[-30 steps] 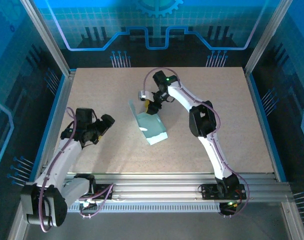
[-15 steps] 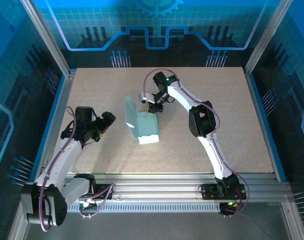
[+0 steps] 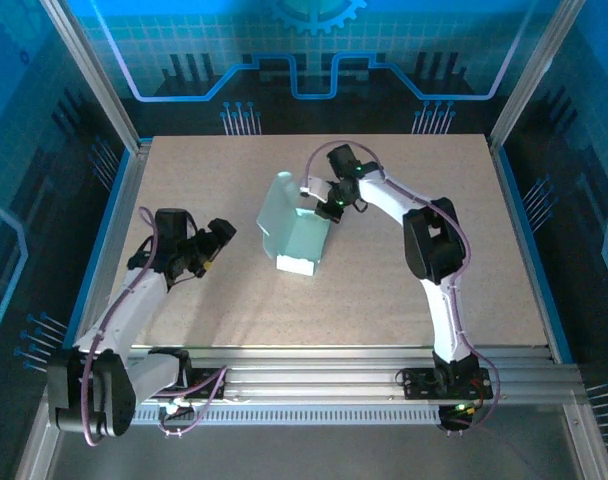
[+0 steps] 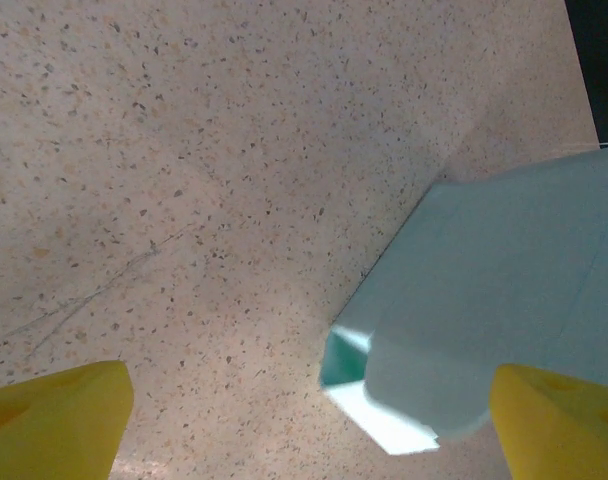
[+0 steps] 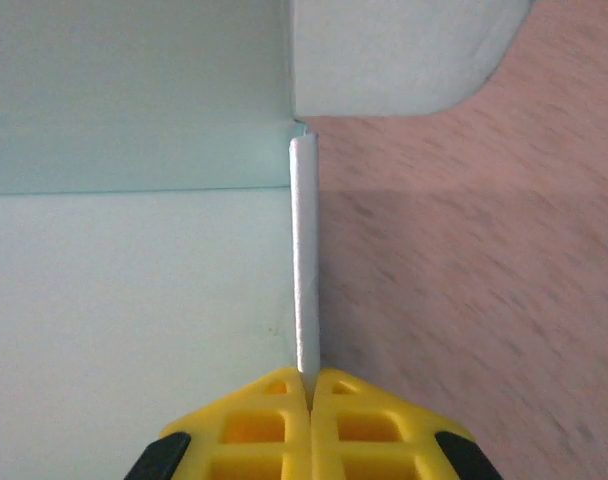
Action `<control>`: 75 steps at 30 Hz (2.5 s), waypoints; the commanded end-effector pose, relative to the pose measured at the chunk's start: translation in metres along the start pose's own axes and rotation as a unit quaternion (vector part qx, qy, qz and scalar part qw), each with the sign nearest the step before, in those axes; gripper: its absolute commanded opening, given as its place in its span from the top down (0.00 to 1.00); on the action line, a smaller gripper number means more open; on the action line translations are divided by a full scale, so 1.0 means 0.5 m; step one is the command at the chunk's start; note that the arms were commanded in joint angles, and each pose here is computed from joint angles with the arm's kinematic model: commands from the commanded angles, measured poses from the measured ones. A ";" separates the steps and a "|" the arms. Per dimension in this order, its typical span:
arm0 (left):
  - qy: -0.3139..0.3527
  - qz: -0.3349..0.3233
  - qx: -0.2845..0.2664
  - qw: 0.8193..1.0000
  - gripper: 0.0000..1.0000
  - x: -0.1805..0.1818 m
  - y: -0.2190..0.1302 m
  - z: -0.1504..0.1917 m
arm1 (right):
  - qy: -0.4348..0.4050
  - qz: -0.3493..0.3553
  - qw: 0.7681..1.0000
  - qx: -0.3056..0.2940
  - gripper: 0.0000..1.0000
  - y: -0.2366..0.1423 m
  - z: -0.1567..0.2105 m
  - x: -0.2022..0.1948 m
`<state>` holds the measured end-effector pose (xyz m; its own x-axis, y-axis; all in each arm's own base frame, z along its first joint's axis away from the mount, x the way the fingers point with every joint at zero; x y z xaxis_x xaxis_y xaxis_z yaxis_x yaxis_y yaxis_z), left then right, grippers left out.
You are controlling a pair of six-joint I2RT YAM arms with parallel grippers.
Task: Fold the paper box
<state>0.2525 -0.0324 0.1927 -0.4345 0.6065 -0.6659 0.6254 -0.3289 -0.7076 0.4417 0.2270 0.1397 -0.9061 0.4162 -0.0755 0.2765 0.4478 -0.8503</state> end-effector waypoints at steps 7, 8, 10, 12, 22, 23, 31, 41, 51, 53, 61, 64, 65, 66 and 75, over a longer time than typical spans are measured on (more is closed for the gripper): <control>0.011 0.005 0.034 0.999 0.07 -0.002 0.056 0.015 | 0.313 0.211 0.926 0.020 0.99 -0.105 0.090 -0.004; 0.013 0.005 0.037 0.999 0.07 -0.003 0.061 0.015 | 0.352 0.219 0.910 0.016 0.99 -0.114 0.101 0.008; 0.015 0.007 0.043 0.999 0.07 -0.005 0.072 0.016 | 0.397 0.245 0.885 0.007 0.99 -0.131 0.113 0.039; 0.018 0.009 0.047 0.999 0.07 -0.008 0.082 0.018 | 0.434 0.268 0.860 -0.006 0.98 -0.147 0.122 0.069; 0.059 0.012 0.088 0.994 0.05 -0.037 0.130 0.046 | 0.485 0.245 0.838 -0.040 0.80 -0.148 0.150 0.148; 0.062 0.010 0.090 0.994 0.05 -0.039 0.133 0.049 | 0.473 0.242 0.846 -0.044 0.73 -0.152 0.150 0.147; 0.083 0.014 0.099 0.992 0.05 -0.057 0.154 0.066 | 0.426 0.137 0.890 -0.090 0.54 -0.188 0.159 0.114; 0.089 0.035 0.133 0.986 0.19 -0.068 0.224 0.104 | 0.414 0.136 0.899 -0.044 0.59 -0.150 0.178 0.075; 0.087 0.046 0.158 0.982 0.23 -0.092 0.283 0.136 | 0.435 0.141 0.889 -0.025 0.70 -0.114 0.202 0.076; 0.084 0.048 0.160 0.982 0.26 -0.092 0.289 0.137 | 0.433 0.143 0.890 -0.021 0.72 -0.111 0.205 0.076; 0.060 0.055 0.164 0.983 0.23 -0.091 0.317 0.150 | 0.435 0.137 0.890 -0.004 0.72 -0.094 0.212 0.074; 0.060 0.064 0.169 0.982 0.24 -0.102 0.325 0.156 | 0.440 0.134 0.888 -0.008 0.77 -0.092 0.212 0.074; 0.062 0.066 0.169 0.981 0.24 -0.105 0.327 0.157 | 0.440 0.133 0.888 -0.009 0.78 -0.092 0.211 0.074; 0.063 0.067 0.170 0.981 0.25 -0.108 0.327 0.160 | 0.440 0.133 0.888 -0.009 0.81 -0.092 0.211 0.074; 0.093 0.087 0.171 0.977 0.24 -0.132 0.323 0.169 | 0.444 0.136 0.885 -0.025 0.94 -0.113 0.212 0.079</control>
<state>0.3215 -0.1551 0.1015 -0.3324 0.6509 -0.6825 0.4176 -0.5473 -0.7253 0.3578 0.1399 0.1218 -0.2162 0.9620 0.1665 0.4572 0.2504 -0.8534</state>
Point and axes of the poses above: each hand's point on the last joint's axis, 136 mm out from that joint toward the fingers, its own y axis out along the fingers, its own x axis along the line the jaws close on, z = x × y, the point moved 9 cm from there along -y, back along the fingers, and after that the axes turned 2 degrees about y, right-handed, at the moved point
